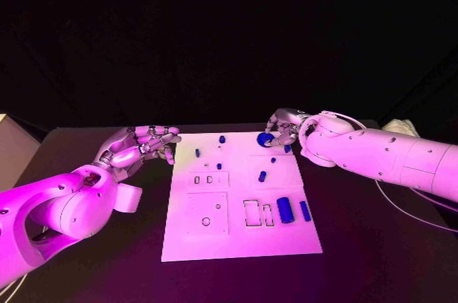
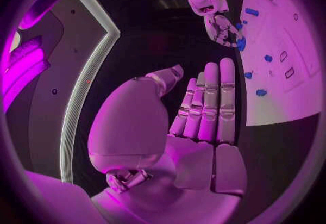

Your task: Assemble the parts on the task board

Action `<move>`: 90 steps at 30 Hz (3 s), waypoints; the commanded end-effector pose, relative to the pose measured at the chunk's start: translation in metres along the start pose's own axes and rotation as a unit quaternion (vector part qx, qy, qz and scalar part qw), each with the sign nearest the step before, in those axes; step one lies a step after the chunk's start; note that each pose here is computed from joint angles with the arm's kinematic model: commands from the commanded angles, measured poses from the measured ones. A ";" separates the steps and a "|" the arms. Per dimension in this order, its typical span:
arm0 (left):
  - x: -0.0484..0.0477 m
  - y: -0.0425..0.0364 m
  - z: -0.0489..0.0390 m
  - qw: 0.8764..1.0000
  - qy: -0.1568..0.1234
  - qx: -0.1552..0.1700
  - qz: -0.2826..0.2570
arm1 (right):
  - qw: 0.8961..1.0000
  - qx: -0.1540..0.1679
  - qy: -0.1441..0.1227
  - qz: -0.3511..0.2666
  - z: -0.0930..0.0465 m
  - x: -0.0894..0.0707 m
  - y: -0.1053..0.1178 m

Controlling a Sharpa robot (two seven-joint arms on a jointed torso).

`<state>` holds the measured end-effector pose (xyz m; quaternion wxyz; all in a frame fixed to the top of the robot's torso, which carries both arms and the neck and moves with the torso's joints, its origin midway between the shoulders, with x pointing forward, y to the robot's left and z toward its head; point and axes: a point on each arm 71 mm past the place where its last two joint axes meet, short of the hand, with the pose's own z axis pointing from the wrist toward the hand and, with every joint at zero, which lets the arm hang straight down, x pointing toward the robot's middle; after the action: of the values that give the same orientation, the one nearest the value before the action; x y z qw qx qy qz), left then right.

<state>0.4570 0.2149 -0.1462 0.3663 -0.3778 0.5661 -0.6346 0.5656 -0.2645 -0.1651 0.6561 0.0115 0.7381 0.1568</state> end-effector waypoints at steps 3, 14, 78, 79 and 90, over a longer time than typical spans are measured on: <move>0.0028 -0.0009 0.0003 1.000 0.016 0.001 0.000 | 1.000 0.000 0.018 -0.006 -0.001 0.008 -0.001; 0.0029 -0.0006 0.0004 1.000 0.017 -0.001 0.000 | 1.000 -0.005 -0.002 0.000 -0.001 0.005 0.001; 0.0011 0.0001 0.0010 1.000 0.018 -0.003 0.002 | 1.000 0.001 -0.020 0.010 0.001 -0.001 0.001; 0.0011 0.0002 0.0011 1.000 0.018 -0.003 0.002 | 1.000 0.002 -0.019 0.010 0.001 -0.001 0.001; 0.0012 0.0004 0.0016 1.000 0.018 -0.003 0.002 | 1.000 0.008 -0.004 0.009 0.007 0.002 0.001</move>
<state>0.4584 0.2156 -0.1478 0.3623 -0.3733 0.5746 -0.6318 0.5715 -0.2625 -0.1656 0.6691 0.0259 0.7258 0.1575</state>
